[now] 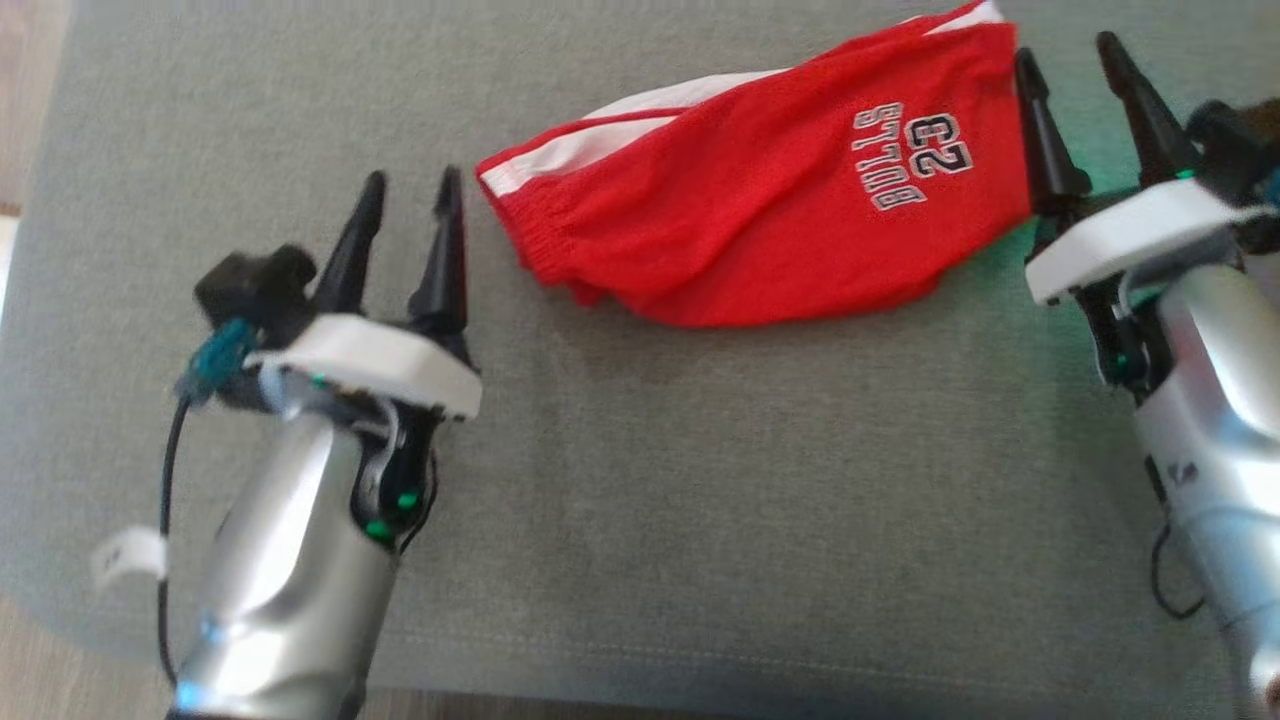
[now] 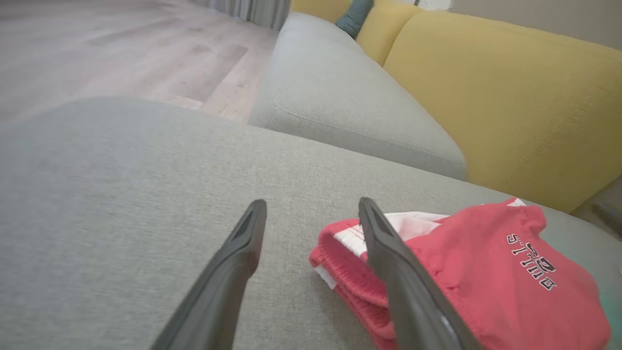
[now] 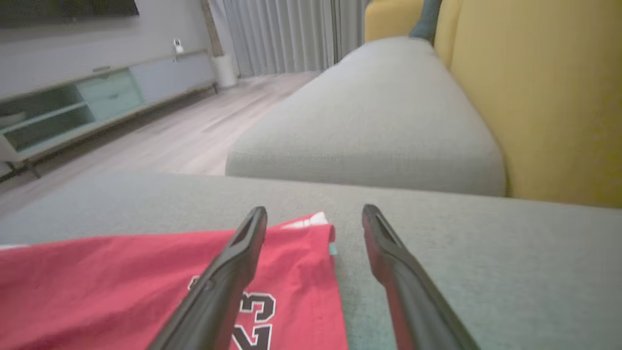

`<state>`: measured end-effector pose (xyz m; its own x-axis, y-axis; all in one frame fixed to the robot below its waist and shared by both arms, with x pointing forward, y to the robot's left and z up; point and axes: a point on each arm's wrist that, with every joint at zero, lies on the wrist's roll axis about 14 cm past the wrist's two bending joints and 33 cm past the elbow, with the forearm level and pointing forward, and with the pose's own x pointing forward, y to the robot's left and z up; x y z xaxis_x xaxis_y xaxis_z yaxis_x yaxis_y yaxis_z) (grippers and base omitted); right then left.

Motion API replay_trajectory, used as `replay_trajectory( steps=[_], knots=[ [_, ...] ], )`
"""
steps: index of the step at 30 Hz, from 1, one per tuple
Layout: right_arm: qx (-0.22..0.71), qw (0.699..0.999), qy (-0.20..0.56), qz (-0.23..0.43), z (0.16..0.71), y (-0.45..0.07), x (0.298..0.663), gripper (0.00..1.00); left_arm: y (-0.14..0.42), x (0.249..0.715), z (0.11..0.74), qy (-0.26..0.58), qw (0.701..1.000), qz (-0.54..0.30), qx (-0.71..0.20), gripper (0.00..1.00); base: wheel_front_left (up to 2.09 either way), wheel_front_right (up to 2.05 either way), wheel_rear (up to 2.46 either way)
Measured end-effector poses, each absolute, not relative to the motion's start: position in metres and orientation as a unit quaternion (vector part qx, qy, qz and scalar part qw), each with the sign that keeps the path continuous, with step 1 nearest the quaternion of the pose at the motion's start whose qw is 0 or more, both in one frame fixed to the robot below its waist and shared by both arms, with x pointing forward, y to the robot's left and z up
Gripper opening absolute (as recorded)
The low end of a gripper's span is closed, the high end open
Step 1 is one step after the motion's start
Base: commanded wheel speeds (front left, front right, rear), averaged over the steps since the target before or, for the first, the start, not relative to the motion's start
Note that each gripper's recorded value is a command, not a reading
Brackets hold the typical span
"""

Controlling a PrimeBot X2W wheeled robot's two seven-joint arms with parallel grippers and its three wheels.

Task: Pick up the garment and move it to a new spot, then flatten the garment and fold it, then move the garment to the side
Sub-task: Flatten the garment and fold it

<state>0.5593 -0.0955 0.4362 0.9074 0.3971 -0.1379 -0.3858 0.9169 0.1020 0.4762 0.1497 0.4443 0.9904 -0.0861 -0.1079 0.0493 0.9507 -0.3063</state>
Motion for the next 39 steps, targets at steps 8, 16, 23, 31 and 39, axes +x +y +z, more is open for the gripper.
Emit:
replay_trajectory(
  steps=[8,16,23,31,39],
  knots=[
    [0.056,0.986,0.032,0.154,0.457,-0.117,0.504,1.00,0.150,0.459,0.487,-0.011,0.995,-0.038,-0.089,1.00,0.00,0.00,0.00],
    [0.072,0.990,0.049,0.115,0.452,-0.131,0.451,1.00,0.142,0.436,0.479,-0.001,0.996,-0.047,-0.072,1.00,0.00,0.00,0.00],
    [0.072,0.990,0.057,0.102,0.456,-0.136,0.436,1.00,0.139,0.426,0.468,0.015,0.996,-0.050,-0.067,1.00,0.00,0.00,0.00],
    [0.074,0.990,0.053,0.105,0.464,-0.133,0.439,1.00,0.142,0.426,0.466,0.018,0.997,-0.044,-0.065,1.00,0.00,0.00,0.00],
    [0.074,0.990,0.054,0.102,0.463,-0.135,0.441,1.00,0.143,0.426,0.463,0.020,0.997,-0.042,-0.060,1.00,0.00,0.00,0.00]
  ],
)
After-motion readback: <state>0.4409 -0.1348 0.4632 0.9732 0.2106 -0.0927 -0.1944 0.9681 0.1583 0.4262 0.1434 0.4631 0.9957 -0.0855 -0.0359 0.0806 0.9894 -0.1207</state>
